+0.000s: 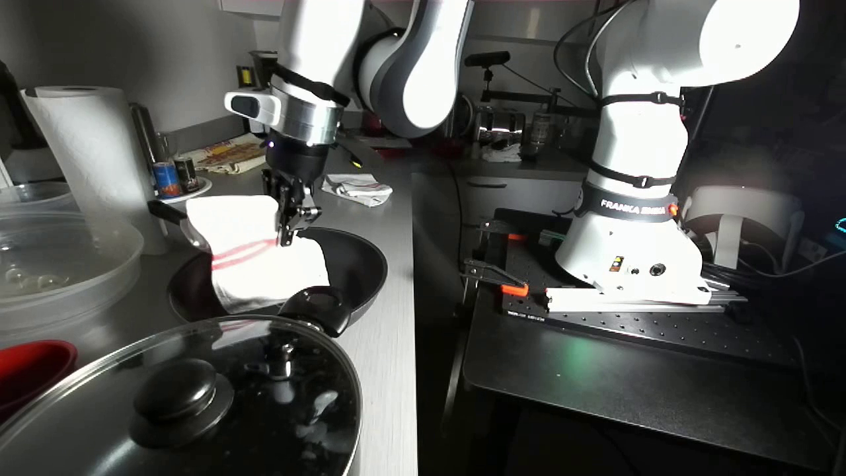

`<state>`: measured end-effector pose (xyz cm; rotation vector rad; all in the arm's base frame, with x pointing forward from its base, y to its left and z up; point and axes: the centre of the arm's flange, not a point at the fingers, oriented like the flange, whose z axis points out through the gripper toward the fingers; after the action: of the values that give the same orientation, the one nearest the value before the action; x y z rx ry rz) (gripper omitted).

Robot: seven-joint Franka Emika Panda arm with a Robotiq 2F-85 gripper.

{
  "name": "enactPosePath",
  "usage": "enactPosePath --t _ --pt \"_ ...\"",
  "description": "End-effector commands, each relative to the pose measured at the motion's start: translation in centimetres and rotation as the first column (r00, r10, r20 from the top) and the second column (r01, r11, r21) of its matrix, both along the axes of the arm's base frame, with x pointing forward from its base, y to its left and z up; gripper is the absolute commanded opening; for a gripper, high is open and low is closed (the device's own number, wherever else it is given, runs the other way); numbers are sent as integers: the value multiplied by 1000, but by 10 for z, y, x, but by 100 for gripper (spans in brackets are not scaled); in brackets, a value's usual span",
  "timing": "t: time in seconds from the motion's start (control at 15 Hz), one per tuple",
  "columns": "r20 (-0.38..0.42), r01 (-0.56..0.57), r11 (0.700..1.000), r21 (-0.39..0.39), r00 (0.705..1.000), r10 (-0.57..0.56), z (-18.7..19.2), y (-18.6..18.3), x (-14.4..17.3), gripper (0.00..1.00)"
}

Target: Wipe the pan with a towel

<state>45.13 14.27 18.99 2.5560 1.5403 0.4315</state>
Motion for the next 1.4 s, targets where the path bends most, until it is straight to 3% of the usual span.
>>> enactPosePath --t 0.0,0.2,0.53,1.33 --pt "9 121 993 9 993 -121 36 -18 6 4" --pt "-5 234 972 28 972 -234 51 -48 18 4" --pt "-41 422 904 69 907 -420 63 -106 30 4" --pt "-208 741 665 97 668 -714 58 -245 42 4"
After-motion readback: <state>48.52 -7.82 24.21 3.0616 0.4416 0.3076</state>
